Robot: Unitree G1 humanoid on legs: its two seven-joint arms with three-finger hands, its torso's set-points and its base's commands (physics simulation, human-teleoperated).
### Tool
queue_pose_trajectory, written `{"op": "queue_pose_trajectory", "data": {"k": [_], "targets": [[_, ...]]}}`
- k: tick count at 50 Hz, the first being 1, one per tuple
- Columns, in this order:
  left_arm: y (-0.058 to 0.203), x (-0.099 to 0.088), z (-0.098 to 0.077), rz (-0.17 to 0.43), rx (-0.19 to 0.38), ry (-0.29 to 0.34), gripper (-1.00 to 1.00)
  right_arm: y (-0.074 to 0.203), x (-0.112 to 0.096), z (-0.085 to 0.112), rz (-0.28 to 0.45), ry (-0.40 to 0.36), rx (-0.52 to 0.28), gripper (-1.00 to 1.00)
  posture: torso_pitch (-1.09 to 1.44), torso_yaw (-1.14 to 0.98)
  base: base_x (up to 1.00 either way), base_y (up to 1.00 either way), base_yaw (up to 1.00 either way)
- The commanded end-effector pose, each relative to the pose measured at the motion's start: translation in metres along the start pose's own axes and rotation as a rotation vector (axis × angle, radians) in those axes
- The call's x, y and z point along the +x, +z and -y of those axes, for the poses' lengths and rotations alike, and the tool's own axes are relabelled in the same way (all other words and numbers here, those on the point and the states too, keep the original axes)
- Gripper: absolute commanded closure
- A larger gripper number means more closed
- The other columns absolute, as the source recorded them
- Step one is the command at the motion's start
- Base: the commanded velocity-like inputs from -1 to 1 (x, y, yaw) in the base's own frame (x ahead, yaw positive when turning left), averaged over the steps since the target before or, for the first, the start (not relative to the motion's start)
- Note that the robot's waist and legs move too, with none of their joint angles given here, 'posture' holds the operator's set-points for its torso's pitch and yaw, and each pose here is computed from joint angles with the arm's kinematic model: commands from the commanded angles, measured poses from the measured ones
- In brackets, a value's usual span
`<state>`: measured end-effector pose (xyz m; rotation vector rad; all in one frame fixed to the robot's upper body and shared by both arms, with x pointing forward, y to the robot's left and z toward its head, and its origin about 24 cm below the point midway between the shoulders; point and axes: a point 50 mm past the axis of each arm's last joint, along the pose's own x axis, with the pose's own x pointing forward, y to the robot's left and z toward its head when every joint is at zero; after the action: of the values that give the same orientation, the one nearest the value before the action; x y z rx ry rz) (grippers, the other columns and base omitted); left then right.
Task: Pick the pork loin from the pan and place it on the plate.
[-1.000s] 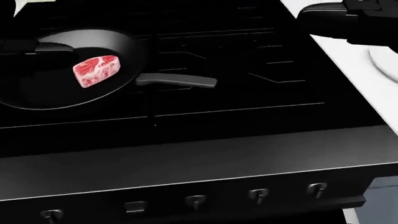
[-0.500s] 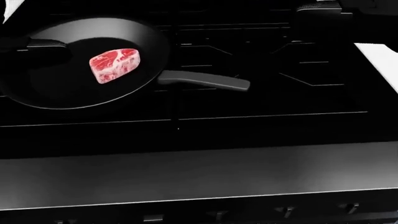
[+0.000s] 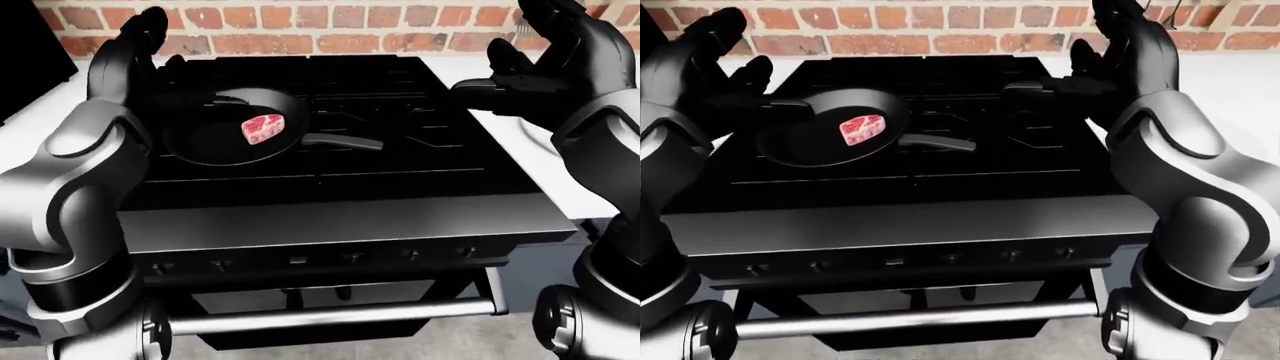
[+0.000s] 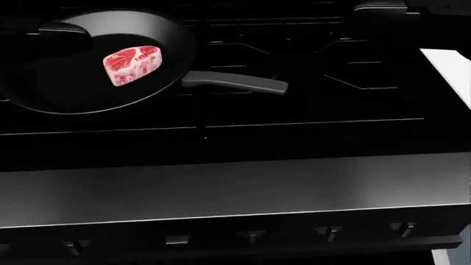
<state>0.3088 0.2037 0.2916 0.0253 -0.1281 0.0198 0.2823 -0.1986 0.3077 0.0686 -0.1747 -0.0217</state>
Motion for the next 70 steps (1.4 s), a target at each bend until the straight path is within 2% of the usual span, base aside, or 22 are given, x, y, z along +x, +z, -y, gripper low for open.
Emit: {"op": "queue_pose_trajectory", "data": {"k": [1,10,18,24,39,55,70], "targets": [[0.022,-0.001,0.0,0.09,0.008,-0.01,-1.0,0.015,-0.004,0.001,0.082,-0.003,0.008,-1.0,0.0,0.0,0.0,0.0,0.0],[0.028,0.011,0.003,0.066,0.047,-0.056,-1.0,0.017,-0.003,0.002,0.084,-0.006,0.009,-1.0,0.0,0.0,0.0,0.0,0.0],[0.028,0.018,0.009,0.02,0.081,-0.144,-1.0,0.018,-0.003,0.003,0.086,-0.008,0.01,-1.0,0.0,0.0,0.0,0.0,0.0],[0.024,0.019,0.013,-0.003,0.106,-0.194,-0.8,0.018,-0.003,0.003,0.086,-0.009,0.01,-1.0,0.0,0.0,0.0,0.0,0.0],[0.01,0.022,0.024,-0.062,0.148,-0.279,-0.74,0.019,-0.003,0.003,0.087,-0.01,0.012,-1.0,0.0,0.0,0.0,0.0,0.0],[0.0,0.026,0.025,-0.104,0.212,-0.303,-0.75,0.021,-0.003,0.003,0.09,-0.007,0.012,-1.0,0.0,0.0,0.0,0.0,0.0],[-0.007,0.037,0.018,-0.142,0.282,-0.293,-0.78,0.02,-0.004,0.003,0.091,-0.006,0.012,-1.0,0.0,0.0,0.0,0.0,0.0]]}}
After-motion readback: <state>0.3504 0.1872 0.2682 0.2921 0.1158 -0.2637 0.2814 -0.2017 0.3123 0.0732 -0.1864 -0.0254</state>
